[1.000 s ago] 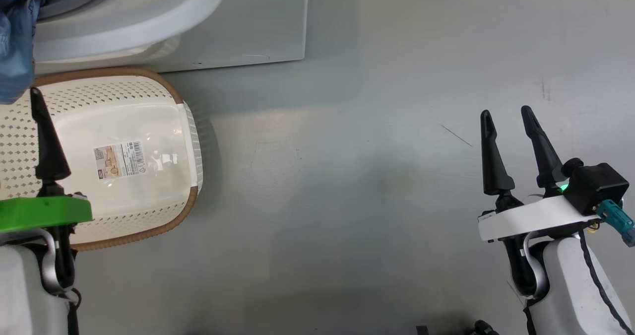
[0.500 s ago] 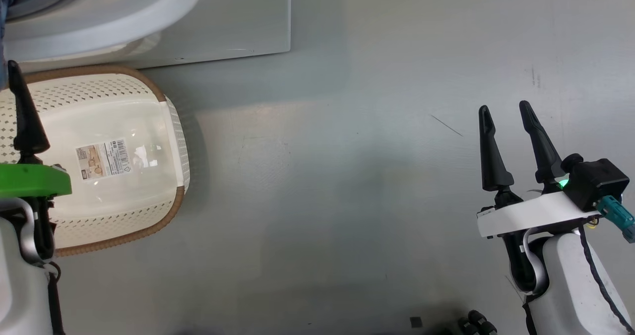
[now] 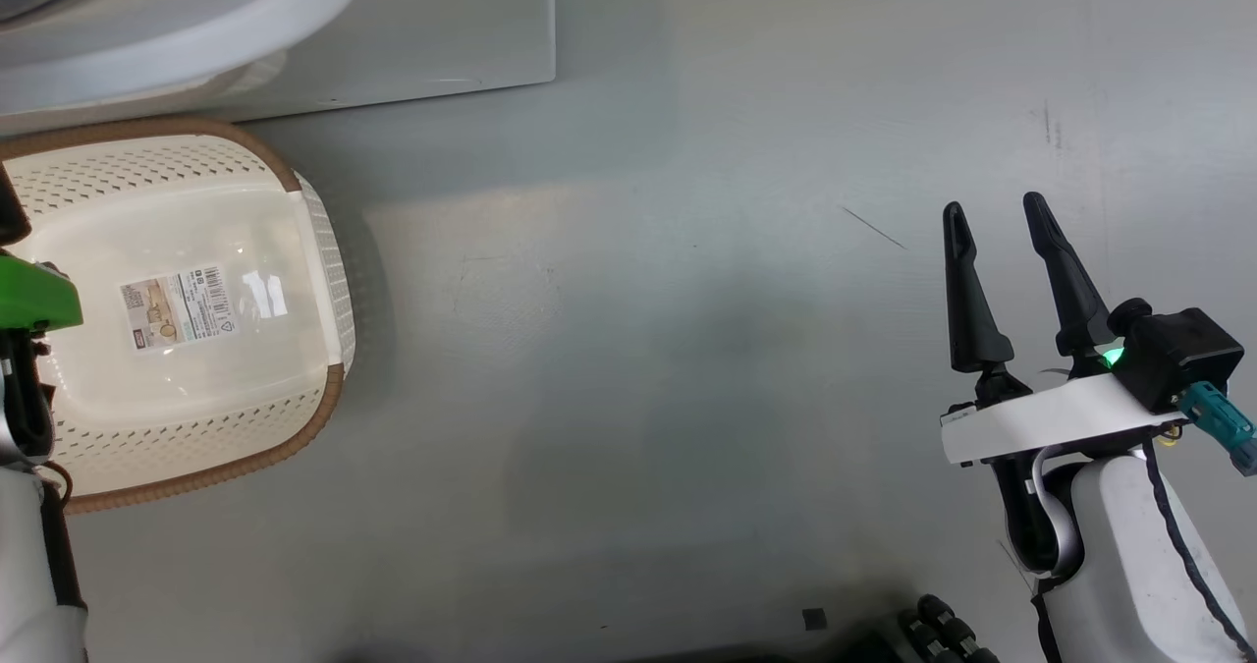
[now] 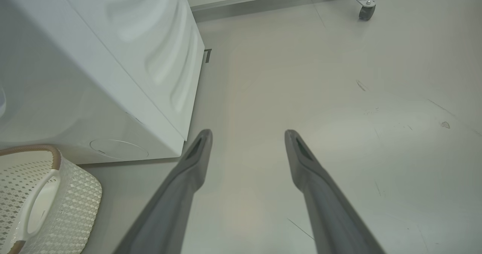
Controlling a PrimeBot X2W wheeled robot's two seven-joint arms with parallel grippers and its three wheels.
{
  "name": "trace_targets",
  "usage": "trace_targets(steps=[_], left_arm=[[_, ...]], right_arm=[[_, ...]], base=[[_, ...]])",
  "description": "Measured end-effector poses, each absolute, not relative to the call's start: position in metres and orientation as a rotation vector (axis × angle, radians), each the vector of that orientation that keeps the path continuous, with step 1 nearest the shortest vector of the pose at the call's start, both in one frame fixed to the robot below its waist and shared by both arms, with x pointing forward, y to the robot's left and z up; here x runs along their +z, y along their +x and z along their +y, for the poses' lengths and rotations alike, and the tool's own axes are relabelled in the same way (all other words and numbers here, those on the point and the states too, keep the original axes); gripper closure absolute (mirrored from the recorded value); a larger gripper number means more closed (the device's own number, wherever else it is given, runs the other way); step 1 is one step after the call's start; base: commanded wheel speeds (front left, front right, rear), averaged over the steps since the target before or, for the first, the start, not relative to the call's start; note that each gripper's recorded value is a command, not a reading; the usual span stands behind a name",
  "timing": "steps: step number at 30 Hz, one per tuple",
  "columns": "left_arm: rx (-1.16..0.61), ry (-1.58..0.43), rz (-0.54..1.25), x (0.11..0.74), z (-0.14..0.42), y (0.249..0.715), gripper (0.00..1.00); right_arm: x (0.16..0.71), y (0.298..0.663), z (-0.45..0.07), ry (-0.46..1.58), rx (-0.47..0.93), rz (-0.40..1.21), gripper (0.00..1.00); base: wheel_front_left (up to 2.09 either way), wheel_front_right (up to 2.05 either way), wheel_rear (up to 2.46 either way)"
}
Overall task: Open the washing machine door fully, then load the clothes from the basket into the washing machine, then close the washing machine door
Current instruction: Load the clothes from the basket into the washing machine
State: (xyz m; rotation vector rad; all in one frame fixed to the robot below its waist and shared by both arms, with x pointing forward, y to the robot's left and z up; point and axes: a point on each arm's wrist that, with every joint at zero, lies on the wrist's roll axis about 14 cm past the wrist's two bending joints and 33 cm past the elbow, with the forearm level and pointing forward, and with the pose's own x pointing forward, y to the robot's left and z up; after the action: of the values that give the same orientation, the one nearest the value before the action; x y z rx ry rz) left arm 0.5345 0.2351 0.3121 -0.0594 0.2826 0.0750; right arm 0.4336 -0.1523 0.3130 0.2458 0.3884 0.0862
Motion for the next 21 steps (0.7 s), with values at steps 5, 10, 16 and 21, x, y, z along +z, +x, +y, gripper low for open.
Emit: trace_targets(steps=[5, 10, 16, 21], left_arm=[[0.060, -0.071, 0.316, 0.302, 0.228, 0.540, 0.00], [0.063, -0.066, 0.313, 0.302, 0.232, 0.548, 0.00], [0.066, -0.066, 0.321, 0.299, 0.233, 0.548, 0.94], [0.077, -0.067, 0.335, 0.299, 0.234, 0.545, 1.00]], right_arm=[[0.310, 0.433, -0.156, 0.242, 0.075, 0.395, 0.00], [0.309, 0.432, -0.157, 0.241, 0.072, 0.399, 0.00], [0.311, 0.436, -0.158, 0.247, 0.067, 0.389, 0.00], [0.313, 0.436, -0.159, 0.247, 0.063, 0.383, 0.00]], base=[[0.00, 0.00, 0.00], [0.00, 0.00, 0.00], [0.00, 0.00, 0.00], [0.00, 0.00, 0.00]])
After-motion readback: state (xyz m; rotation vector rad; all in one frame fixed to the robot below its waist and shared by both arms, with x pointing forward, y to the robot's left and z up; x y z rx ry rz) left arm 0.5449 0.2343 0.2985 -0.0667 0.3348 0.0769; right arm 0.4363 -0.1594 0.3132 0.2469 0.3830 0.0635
